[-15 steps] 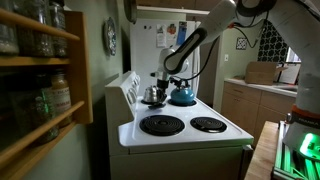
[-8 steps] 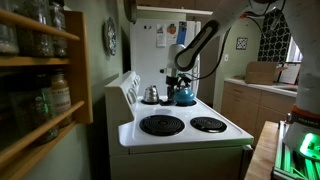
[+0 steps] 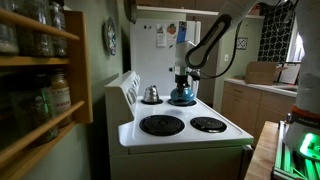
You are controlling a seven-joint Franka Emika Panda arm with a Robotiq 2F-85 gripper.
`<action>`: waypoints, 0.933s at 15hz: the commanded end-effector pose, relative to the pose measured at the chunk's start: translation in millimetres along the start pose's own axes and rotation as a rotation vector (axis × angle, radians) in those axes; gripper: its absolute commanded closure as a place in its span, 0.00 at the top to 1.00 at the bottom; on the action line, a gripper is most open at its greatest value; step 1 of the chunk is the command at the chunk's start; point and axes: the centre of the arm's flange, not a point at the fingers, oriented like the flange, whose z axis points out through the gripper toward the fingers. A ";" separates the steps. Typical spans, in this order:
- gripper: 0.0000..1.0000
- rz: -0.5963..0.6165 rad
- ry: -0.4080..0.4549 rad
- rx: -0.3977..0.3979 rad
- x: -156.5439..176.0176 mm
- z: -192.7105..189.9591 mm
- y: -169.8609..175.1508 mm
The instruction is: Move the plate on the stove forward
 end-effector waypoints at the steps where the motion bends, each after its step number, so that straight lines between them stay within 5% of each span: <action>1: 0.02 0.090 -0.042 -0.001 -23.3 -9.1 -11.6; 9: 0.02 0.320 -0.095 -0.032 -53.9 6.6 4.1; 14: 0.07 0.311 -0.091 -0.010 -44.6 12.6 9.6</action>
